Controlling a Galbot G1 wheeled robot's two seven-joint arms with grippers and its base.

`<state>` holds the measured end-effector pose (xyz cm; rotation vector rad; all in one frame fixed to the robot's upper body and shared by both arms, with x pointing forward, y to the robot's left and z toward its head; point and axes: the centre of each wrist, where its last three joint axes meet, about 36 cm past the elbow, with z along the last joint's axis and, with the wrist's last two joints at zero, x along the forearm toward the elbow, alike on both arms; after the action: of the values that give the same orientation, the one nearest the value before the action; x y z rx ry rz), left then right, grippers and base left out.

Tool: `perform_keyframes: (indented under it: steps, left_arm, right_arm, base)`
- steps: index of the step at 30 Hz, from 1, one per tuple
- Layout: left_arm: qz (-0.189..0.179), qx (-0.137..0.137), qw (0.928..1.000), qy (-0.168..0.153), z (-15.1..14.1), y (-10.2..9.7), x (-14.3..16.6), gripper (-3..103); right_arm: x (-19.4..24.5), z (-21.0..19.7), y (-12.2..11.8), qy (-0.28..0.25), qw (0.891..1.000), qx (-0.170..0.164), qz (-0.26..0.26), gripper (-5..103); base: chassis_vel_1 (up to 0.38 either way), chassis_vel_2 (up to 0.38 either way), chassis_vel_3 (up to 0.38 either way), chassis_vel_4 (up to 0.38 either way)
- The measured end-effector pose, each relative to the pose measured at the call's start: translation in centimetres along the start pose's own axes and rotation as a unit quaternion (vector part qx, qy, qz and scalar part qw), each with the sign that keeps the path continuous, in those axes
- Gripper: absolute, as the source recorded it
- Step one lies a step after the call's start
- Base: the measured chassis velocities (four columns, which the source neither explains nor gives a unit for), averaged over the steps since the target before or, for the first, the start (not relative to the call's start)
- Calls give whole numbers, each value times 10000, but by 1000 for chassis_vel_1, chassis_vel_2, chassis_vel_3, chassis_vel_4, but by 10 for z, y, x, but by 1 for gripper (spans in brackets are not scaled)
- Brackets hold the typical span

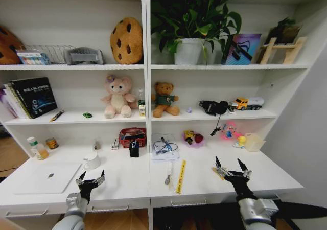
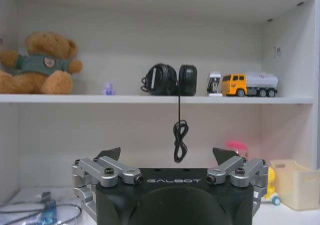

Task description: Organize the objects on the table.

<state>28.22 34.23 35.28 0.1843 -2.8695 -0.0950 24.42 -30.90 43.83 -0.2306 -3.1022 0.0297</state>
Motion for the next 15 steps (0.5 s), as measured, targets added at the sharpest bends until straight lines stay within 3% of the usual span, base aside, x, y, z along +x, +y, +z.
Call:
perform_keyframes:
  steps: [6, 12, 15]
  left_arm:
    - [29, -1, 10000, 1, 1, -2, 1, 100]
    - [41, -10, 10000, 28, 5, -1, 0, 100]
    - [34, -15, 10000, 34, 6, -1, -1, 100]
  right_arm:
    - [-17, 14, -24, 503, 9984, 202, 190, 100]
    - [-39, 46, -70, 917, 9932, 527, 493, 100]
    - [-41, 59, -82, 1081, 9916, 528, 474, 100]
  base:
    - [62, 71, -48, -62]
    - [2, 9, -7, -3]
    - [0, 0, 0, 0]
